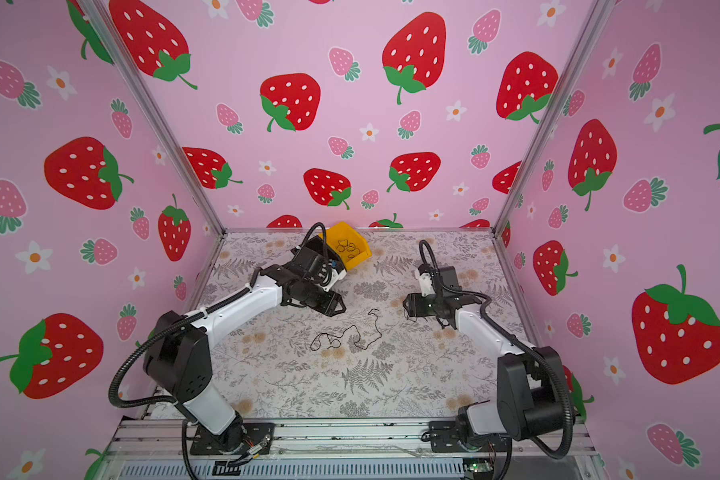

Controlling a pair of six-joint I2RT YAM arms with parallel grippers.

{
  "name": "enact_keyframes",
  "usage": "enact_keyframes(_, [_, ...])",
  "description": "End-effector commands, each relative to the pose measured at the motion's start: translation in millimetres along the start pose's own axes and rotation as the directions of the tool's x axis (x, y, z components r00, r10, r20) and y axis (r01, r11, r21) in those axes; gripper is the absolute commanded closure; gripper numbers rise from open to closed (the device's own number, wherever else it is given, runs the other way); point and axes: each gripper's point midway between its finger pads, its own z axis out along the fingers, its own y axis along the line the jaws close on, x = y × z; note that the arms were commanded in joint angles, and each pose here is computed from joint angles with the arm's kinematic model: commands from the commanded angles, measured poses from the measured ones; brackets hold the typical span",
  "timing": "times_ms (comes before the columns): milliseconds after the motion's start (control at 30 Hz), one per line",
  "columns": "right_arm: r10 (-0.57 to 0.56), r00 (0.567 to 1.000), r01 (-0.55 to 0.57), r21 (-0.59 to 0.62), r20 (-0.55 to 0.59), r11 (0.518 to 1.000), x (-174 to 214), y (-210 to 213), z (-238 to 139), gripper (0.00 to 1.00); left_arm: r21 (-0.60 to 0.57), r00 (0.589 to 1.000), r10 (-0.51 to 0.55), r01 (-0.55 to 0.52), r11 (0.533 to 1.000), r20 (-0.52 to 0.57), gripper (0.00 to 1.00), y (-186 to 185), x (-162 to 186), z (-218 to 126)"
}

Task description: Untangle the cables

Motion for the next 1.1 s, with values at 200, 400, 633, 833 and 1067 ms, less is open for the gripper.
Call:
enact_keyframes(200, [-0.098,0.967,0.1,-0.003,-0.233,0.995,35.6,41.4,69.7,0.36,-0.085,0.97,-0.134,0.119,0.989,-0.203,0.46,18.6,89.9,3.0])
enact_keyframes(400, [-0.122,0.953,0.123,-0.016,-0.276,0.992,41.3,53.7,92.1,0.37,-0.118,0.954,-0.156,0.129,0.985,-0.255,0.47,28.9,99.5,20.4])
enact_keyframes(633, [-0.156,0.933,0.159,-0.019,-0.324,0.987,49.2,60.2,105.4,0.46,-0.105,0.952,-0.137,0.112,0.988,-0.275,0.51,28.7,92.5,38.8])
enact_keyframes(833, [-0.178,0.924,0.188,-0.005,-0.338,0.982,51.1,62.1,108.0,0.6,-0.123,0.952,-0.118,0.086,0.989,-0.283,0.53,32.0,84.2,49.7])
enact_keyframes(1067, [-0.193,0.923,0.203,-0.004,-0.332,0.979,49.5,65.0,107.1,0.73,-0.144,0.945,-0.113,0.07,0.987,-0.308,0.65,37.4,83.0,59.9])
